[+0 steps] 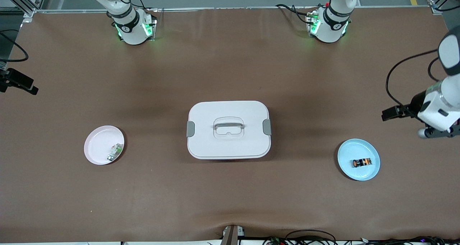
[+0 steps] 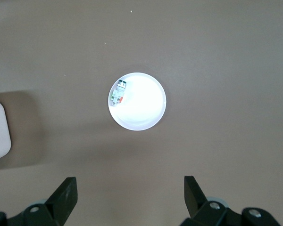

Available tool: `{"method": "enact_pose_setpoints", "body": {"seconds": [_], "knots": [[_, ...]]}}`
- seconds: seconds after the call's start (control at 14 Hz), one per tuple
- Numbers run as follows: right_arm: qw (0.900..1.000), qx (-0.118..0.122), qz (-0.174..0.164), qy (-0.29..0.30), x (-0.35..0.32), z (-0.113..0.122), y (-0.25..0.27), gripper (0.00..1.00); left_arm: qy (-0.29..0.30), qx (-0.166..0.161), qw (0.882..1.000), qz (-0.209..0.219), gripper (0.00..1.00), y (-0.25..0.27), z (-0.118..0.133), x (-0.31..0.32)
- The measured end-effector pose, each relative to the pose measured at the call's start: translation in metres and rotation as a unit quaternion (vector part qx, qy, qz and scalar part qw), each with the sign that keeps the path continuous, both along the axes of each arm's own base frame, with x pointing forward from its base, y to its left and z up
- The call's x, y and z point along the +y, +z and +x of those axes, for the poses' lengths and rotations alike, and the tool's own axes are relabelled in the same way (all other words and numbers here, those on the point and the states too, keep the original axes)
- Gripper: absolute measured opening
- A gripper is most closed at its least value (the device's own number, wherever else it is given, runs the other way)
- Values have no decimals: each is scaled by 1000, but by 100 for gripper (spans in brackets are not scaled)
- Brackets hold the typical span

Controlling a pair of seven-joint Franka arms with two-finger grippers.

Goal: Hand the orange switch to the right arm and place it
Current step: 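Move the left gripper down over the orange switch on the blue plate, then close the left gripper on the orange switch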

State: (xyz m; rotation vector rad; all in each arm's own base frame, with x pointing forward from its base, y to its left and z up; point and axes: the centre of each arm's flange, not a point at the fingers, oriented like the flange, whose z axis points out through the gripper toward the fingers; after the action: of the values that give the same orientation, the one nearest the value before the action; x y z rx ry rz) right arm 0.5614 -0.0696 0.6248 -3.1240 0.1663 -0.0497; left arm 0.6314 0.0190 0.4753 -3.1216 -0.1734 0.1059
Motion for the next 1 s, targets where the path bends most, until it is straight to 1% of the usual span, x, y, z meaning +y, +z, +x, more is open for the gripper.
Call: {"method": "enact_pose_setpoints", "body": {"seconds": [0.43, 0.57, 1.0], "knots": [[1000, 0, 0, 0, 0, 0, 0, 100, 15, -14, 1000, -7, 100, -97, 37, 22], [1000, 0, 0, 0, 0, 0, 0, 100, 15, -16, 1000, -9, 100, -128, 45, 22], [1000, -1, 0, -1, -1, 1, 0, 100, 15, -39, 999, -15, 100, -210, 62, 22]]}}
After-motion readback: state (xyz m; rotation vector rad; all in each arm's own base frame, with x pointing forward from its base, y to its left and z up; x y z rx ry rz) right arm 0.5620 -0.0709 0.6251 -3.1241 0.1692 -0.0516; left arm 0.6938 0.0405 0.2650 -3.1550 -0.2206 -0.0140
